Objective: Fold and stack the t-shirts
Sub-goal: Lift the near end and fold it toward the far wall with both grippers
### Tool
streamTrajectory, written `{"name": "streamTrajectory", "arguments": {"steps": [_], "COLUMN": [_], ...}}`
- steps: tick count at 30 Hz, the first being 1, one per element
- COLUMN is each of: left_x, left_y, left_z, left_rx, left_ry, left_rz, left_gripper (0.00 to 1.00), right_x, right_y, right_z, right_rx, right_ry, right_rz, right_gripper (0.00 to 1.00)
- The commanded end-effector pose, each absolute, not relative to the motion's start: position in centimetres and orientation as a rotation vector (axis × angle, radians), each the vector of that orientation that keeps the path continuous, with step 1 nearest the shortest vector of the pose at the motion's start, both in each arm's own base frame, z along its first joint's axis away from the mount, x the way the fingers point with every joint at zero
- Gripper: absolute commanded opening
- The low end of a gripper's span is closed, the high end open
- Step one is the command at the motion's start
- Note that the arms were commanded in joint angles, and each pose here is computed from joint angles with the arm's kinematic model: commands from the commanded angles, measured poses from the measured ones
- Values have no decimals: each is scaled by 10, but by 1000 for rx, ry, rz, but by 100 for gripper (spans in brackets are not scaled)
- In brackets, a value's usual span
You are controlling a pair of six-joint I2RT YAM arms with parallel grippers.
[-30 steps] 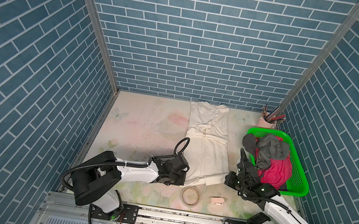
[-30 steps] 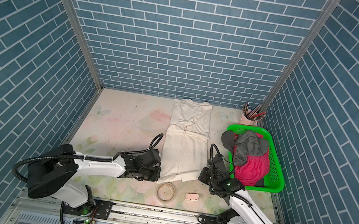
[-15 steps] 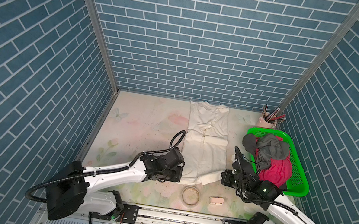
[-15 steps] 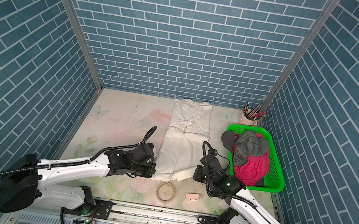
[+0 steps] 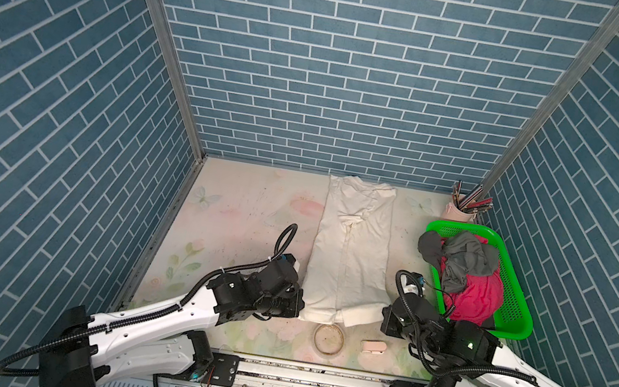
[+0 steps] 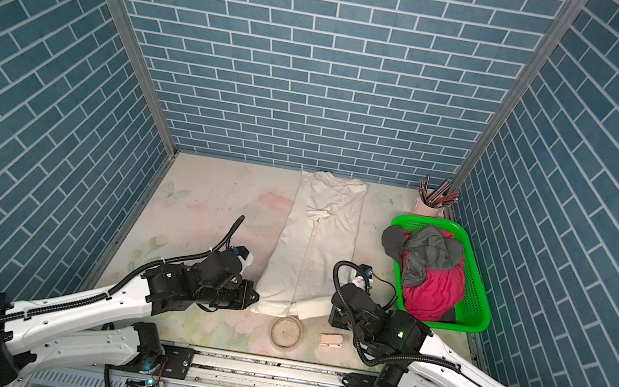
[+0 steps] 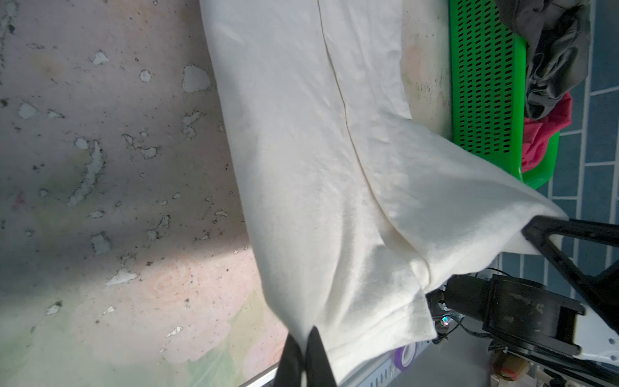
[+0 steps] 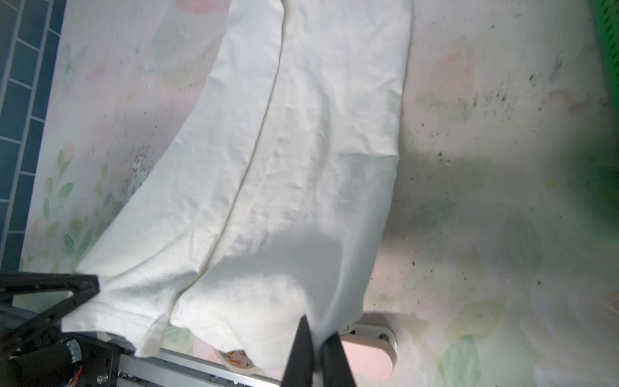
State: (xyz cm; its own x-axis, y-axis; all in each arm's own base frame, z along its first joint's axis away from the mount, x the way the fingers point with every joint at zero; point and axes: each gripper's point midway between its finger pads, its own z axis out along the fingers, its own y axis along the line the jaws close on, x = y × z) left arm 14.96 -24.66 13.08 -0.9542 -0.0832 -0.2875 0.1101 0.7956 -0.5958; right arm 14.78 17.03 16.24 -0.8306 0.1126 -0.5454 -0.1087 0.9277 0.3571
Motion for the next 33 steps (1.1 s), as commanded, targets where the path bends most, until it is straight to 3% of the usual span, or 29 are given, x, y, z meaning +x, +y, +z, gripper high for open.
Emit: {"name": "streamTrajectory", "arguments": {"steps": [1,13,33], "left_x": [155,239,358], "left_y": [-253,-260,-269], "left_z": [148,156,134], "left_rx": [6,-9,8], "left_ry": [2661,2618,2664], "left_rz": [-967,-1011,-924], "left_gripper": [0,0,0], "right_x": [158,224,344], "right_y": [151,154,147], "right_z": [170,176,157], "right_rx": [79,71,64], "right_ry": [2443,2399,2434], "right_rz": [401,502,458], "right_gripper": [0,0,0]}}
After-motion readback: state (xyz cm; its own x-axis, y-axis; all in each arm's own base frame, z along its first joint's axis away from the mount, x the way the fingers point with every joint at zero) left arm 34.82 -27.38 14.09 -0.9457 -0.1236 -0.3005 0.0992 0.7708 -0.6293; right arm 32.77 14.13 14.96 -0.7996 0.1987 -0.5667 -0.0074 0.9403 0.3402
